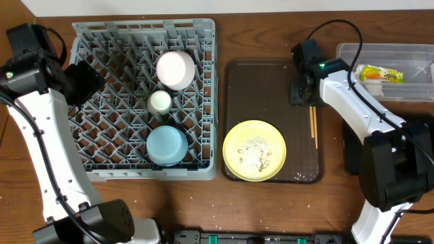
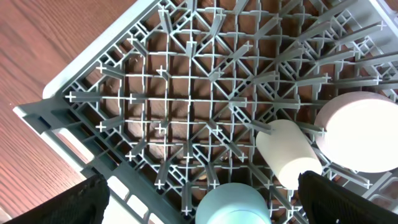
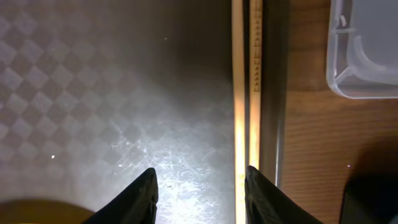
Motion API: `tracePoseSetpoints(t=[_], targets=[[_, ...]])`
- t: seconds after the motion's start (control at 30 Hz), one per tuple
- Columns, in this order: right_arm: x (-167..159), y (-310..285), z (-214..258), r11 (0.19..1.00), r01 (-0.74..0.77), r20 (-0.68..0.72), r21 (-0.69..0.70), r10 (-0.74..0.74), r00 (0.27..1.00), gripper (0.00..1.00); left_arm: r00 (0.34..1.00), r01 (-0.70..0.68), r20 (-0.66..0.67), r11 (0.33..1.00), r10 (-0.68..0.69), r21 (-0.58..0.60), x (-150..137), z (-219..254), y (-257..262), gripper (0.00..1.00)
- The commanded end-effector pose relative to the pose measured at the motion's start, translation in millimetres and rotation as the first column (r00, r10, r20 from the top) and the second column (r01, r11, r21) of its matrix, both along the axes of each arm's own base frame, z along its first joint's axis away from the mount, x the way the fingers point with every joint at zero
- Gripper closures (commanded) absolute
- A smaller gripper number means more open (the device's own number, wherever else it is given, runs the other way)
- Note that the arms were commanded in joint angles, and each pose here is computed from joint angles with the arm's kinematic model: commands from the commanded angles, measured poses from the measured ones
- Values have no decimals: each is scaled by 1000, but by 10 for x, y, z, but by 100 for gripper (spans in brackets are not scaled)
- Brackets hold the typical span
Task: Sort waste into correct bins and load items into the dishwasher
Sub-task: 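Move the right gripper to the tray and grasp a wooden chopstick, then carry the chopstick with the right gripper and drop it in the rack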
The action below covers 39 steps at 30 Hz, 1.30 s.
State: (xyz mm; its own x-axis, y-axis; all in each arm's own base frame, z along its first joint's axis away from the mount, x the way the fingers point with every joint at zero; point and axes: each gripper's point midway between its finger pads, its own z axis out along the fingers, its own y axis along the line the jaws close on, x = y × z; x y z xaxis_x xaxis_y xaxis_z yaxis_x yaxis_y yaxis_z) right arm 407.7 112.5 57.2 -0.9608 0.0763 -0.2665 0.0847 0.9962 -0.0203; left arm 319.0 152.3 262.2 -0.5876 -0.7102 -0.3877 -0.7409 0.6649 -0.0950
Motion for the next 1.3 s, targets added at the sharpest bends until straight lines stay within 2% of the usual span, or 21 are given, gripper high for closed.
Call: tracePoseSetpoints(t=[0.0,0.2,0.37,0.47,0.93,1.2,1.23,1.27], targets=[[-21,-38,-204,1000,-14,-50,1,14,999,58,1000,-15,4,1000,15,6,0,18,29,2],[-61,-72,-423,994,-100,-121,53,106,987,55,1000,-15,4,1000,15,6,0,18,29,2],[-32,-183,-446,994,-97,-125,55,103,987,54,1000,-15,4,1000,15,6,0,18,29,2],[-29,-138,-444,986,-133,-124,103,145,982,52,1000,-15,4,1000,15,6,0,18,29,2],[-47,-115,-527,985,-133,-140,111,148,979,53,1000,-15,4,1000,15,6,0,18,29,2],[-132,-130,-769,986,-126,-205,107,145,968,59,1000,-15,4,1000,15,6,0,18,29,2],[-133,-124,-769,986,-126,-205,109,146,968,62,1000,-15,4,1000,15,6,0,18,29,2],[-130,-112,-763,985,-127,-204,113,148,968,72,1000,-15,4,1000,15,6,0,18,29,2]])
